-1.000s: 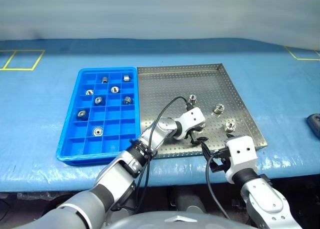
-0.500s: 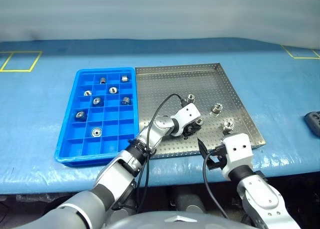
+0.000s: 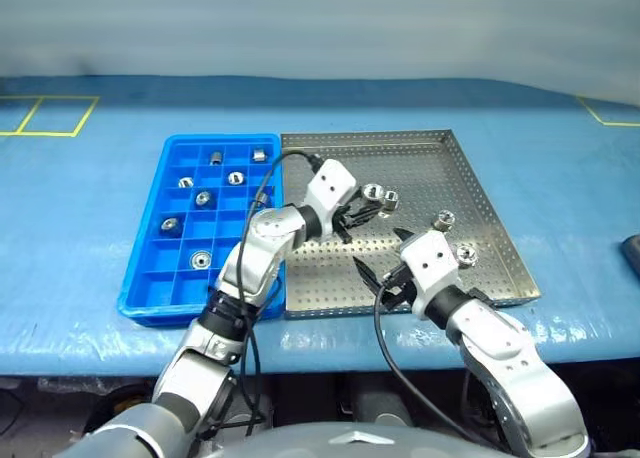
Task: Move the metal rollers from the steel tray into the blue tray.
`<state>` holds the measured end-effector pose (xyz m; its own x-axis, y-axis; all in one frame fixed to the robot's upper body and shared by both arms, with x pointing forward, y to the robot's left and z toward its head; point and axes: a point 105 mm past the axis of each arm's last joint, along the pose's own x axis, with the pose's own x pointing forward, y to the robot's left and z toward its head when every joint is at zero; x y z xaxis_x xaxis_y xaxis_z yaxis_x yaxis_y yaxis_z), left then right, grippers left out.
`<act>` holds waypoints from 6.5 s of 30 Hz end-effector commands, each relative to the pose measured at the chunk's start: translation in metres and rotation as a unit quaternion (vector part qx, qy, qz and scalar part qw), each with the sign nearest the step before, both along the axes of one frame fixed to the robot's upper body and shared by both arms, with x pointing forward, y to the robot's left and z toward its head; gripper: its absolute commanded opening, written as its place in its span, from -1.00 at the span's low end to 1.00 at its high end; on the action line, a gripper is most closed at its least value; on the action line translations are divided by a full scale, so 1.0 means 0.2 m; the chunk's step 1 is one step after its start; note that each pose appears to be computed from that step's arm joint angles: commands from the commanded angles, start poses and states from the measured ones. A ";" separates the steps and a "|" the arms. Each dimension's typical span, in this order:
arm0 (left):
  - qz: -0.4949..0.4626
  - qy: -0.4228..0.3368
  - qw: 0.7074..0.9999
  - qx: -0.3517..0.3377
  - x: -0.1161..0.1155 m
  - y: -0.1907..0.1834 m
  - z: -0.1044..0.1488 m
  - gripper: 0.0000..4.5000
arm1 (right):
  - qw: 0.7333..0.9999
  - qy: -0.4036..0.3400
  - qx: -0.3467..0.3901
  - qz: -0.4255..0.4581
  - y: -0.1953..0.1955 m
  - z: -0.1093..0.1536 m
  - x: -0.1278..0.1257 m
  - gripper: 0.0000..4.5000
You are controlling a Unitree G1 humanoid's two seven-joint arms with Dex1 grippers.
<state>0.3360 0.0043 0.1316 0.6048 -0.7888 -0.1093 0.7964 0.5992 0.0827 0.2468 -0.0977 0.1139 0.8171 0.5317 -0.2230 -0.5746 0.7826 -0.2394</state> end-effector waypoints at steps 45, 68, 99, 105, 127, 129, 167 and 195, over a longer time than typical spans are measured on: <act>0.349 0.068 0.932 0.074 -0.38 0.84 -0.14 0.64 | 0.964 -0.014 0.007 0.266 0.45 0.05 0.01 1.00; 0.167 -0.037 0.983 -0.063 -0.19 0.35 0.06 0.99 | 0.959 -0.057 0.018 -0.278 -0.14 0.08 0.39 1.00; 0.056 -0.007 0.997 -0.057 -0.31 0.17 -0.03 0.99 | 0.895 0.026 0.161 -0.416 -0.29 -0.09 0.71 1.00; 0.050 0.001 0.997 -0.057 -0.32 0.17 -0.05 0.99 | 0.907 0.033 0.155 -0.391 -0.25 -0.11 0.72 1.00; 0.043 0.006 0.997 -0.059 -0.34 0.13 -0.07 1.00 | 0.913 0.068 0.127 -0.382 -0.25 -0.26 0.71 -0.26; 0.050 0.000 0.997 -0.060 -0.33 0.14 -0.06 1.00 | 0.921 0.056 0.119 -0.367 -0.23 -0.23 0.70 -0.26; 0.275 -0.047 0.960 -0.030 -0.37 0.66 -0.02 1.00 | 0.993 0.032 0.097 0.065 0.63 0.05 0.48 -0.26; 0.139 -0.021 0.989 -0.041 -0.31 0.40 -0.05 1.00 | 0.973 -0.031 0.135 -0.183 -0.03 0.19 0.44 0.99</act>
